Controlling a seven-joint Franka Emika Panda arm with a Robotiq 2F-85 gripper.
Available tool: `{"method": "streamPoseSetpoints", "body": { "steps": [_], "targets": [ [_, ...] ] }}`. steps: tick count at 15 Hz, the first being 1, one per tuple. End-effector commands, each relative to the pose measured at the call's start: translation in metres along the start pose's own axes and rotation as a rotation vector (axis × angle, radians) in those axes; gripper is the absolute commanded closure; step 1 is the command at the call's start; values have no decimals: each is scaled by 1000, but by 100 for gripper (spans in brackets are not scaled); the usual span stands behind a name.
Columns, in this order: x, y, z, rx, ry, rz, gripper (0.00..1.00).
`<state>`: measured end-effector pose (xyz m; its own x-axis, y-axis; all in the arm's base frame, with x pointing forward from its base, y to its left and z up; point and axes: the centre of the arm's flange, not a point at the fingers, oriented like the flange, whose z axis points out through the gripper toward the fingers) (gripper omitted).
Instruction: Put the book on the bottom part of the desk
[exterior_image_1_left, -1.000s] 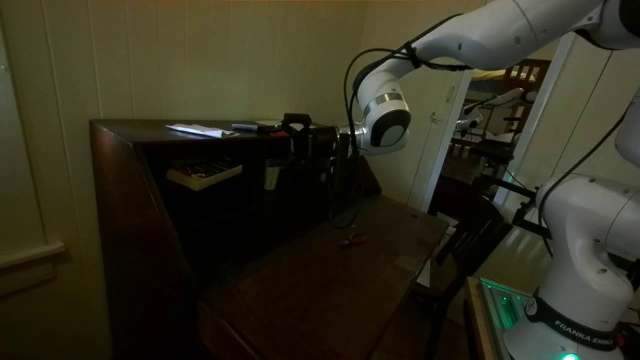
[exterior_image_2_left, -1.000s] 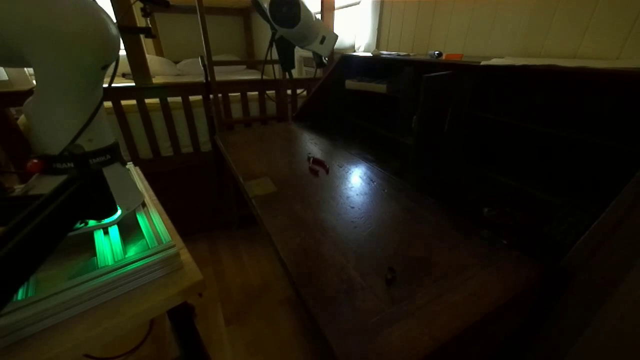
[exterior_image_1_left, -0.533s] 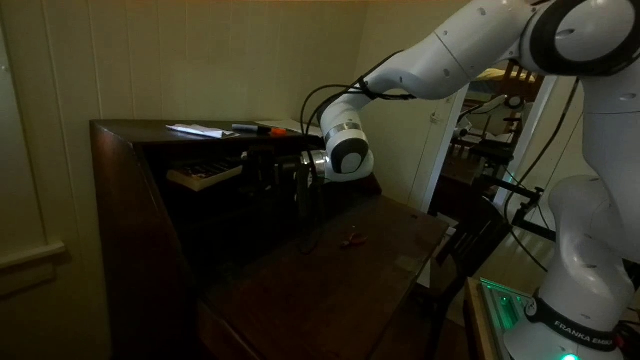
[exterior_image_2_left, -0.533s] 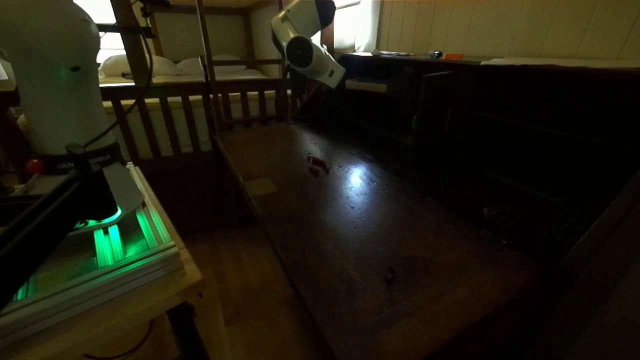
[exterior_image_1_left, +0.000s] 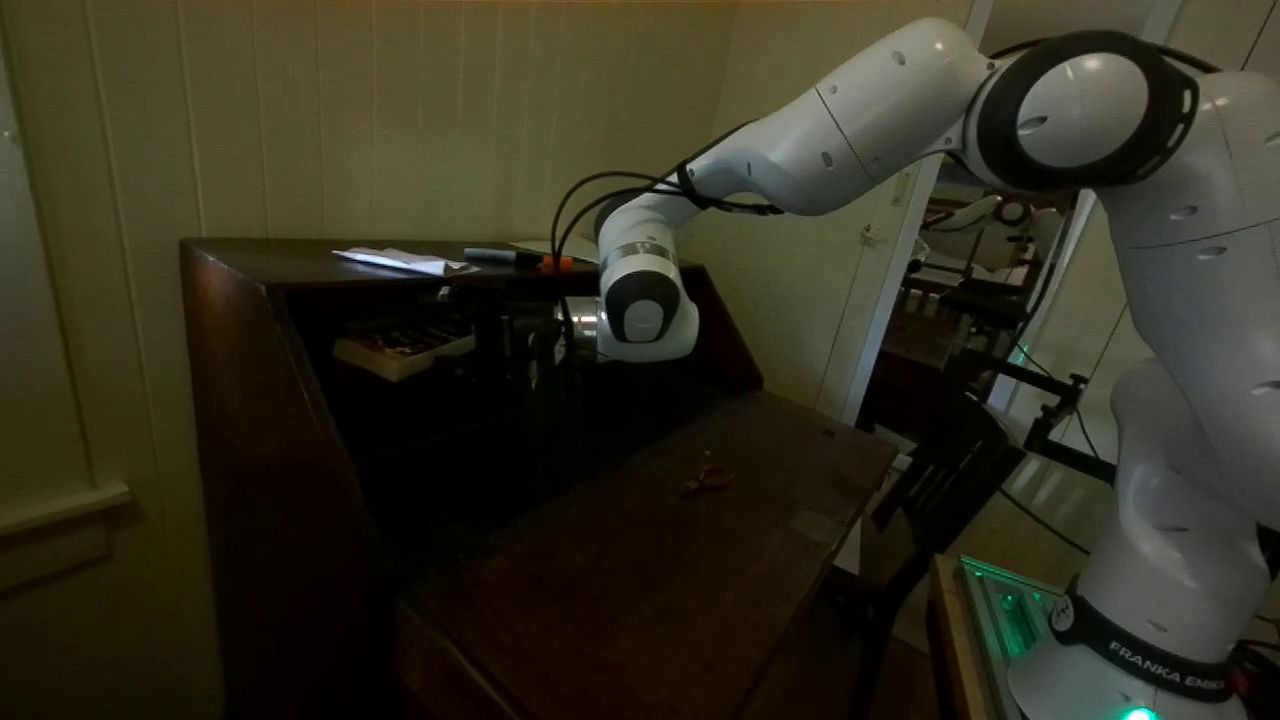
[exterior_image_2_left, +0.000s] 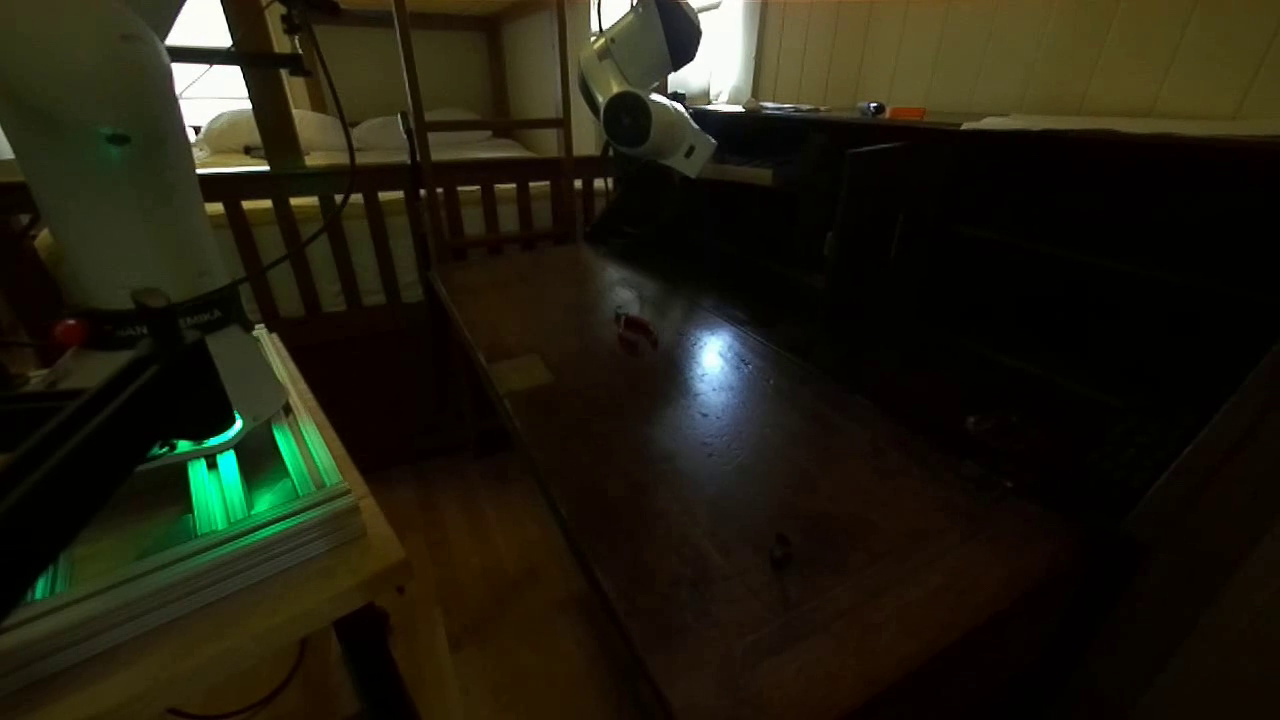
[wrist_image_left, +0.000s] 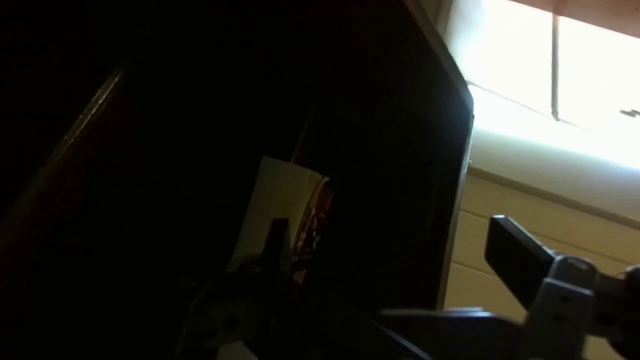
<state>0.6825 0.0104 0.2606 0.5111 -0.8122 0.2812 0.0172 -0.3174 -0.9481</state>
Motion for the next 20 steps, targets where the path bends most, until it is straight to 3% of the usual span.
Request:
{"method": "streamPoseSetpoints", "body": {
  "steps": [1, 8, 18, 19, 20],
  "targets": [
    [6, 13, 27, -10, 47, 11, 0],
    [8, 11, 22, -94, 42, 7, 0],
    [16, 37, 40, -105, 63, 25, 0],
    [16, 37, 43, -95, 65, 19, 7],
    [17, 38, 45, -90, 67, 18, 26]
  ]
}}
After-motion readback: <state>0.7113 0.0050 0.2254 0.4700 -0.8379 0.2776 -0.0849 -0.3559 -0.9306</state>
